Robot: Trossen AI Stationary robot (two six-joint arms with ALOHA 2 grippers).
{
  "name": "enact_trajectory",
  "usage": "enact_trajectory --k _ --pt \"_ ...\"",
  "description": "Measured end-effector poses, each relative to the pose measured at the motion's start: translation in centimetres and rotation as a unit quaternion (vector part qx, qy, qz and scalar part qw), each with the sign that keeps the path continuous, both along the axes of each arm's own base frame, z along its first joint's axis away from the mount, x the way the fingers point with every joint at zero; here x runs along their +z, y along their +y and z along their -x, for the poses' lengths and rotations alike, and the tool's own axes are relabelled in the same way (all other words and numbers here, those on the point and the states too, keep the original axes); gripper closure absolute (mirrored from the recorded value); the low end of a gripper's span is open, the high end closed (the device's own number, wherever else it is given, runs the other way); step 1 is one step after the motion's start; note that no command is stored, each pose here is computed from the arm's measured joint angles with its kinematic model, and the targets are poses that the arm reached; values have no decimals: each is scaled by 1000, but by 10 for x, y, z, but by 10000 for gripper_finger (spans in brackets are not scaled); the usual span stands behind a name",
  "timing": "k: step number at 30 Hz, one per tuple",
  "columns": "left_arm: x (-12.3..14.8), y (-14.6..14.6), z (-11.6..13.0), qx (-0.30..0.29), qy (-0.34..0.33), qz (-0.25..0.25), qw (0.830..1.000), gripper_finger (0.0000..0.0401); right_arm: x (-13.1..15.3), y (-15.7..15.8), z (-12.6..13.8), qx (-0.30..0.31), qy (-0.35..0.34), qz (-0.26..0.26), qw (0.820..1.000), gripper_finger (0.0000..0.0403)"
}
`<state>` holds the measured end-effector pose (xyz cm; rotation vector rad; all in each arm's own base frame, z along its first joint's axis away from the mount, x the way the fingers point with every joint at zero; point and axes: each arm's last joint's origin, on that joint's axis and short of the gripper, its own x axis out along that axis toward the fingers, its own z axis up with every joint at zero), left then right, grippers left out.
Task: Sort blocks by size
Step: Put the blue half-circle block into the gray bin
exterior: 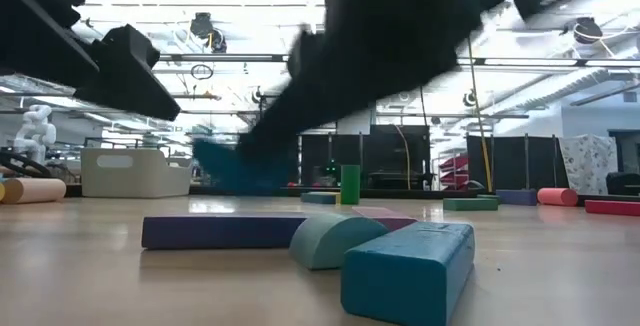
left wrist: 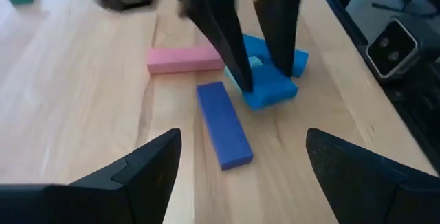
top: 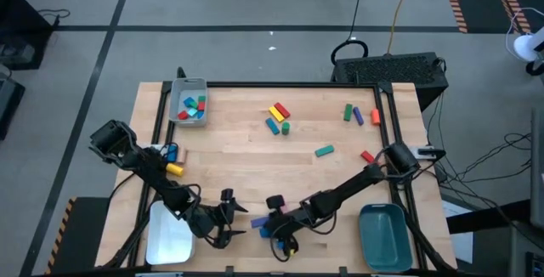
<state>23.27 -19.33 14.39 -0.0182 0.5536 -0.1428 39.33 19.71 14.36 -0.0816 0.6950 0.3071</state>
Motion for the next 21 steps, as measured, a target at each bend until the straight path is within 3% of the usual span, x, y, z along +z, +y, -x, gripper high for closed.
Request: enact_trajectory --k 5,8,11,15,21 --pt "5 -4 0 -31 -44 -67 996 88 29 -12 -4 -13 -38 -16 999 289" --pt "10 -7 0 -51 -87 -144 984 88 38 -22 -7 -32 -45 -31 998 288" --pt "17 -12 1 -62 -121 -235 962 88 46 -32 -10 -55 -49 -65 995 285" --pt "28 -20 -1 -90 -137 -357 920 88 45 -44 -15 -60 -17 -129 990 284" --pt "36 -21 -8 -109 -124 -453 876 88 48 -53 -19 -72 -7 -178 981 285"
